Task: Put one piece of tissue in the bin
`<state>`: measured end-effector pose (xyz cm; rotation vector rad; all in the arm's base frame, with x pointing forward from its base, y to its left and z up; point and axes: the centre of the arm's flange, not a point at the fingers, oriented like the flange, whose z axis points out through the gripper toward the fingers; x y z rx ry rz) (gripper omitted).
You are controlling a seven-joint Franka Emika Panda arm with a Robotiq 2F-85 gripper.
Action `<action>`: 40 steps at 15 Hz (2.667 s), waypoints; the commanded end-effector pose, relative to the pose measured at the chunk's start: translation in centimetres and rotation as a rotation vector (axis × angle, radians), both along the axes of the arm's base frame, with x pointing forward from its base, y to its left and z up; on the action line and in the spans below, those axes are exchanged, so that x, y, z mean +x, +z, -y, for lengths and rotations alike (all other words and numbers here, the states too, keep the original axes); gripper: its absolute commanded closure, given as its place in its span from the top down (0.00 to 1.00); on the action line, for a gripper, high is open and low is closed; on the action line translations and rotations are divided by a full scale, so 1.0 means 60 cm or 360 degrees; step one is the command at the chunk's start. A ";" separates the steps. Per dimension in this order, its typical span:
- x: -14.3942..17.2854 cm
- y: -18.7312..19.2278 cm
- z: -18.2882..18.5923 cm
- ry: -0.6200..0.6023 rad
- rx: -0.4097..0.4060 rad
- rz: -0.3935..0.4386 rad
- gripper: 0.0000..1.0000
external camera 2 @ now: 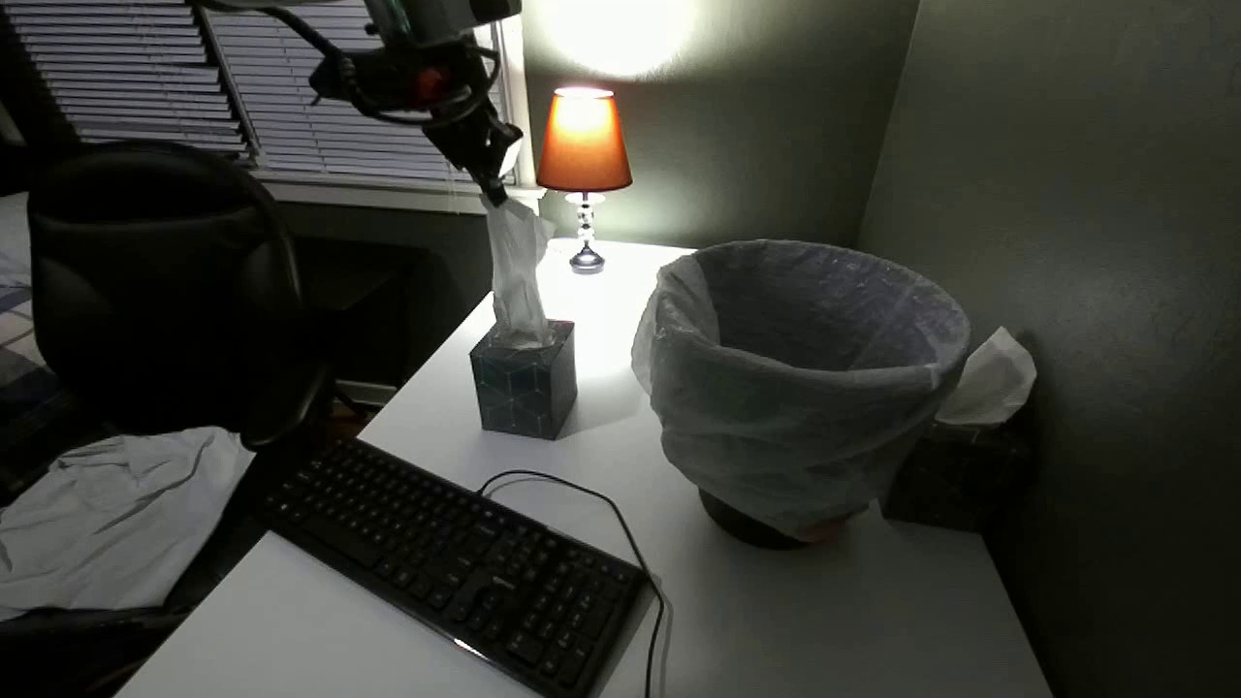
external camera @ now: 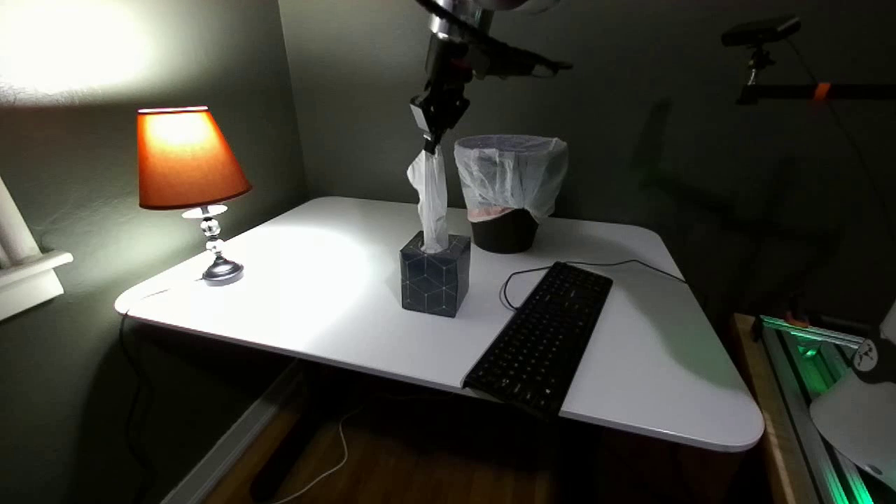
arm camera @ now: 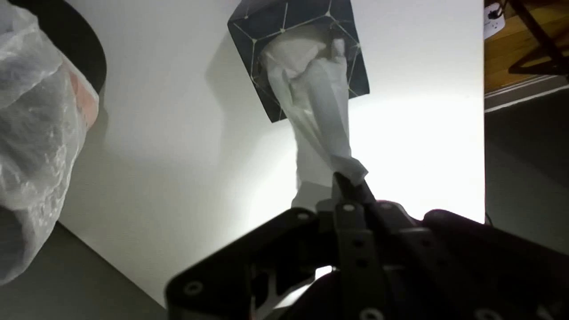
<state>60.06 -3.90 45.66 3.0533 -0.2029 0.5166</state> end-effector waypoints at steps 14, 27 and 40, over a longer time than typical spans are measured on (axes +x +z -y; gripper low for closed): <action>-0.134 0.210 -0.034 0.0000 -0.0230 0.0364 0.00; -0.180 0.305 0.147 -0.0880 -0.0228 0.0899 0.00; -0.179 0.289 0.260 -0.1400 -0.0239 0.0951 0.00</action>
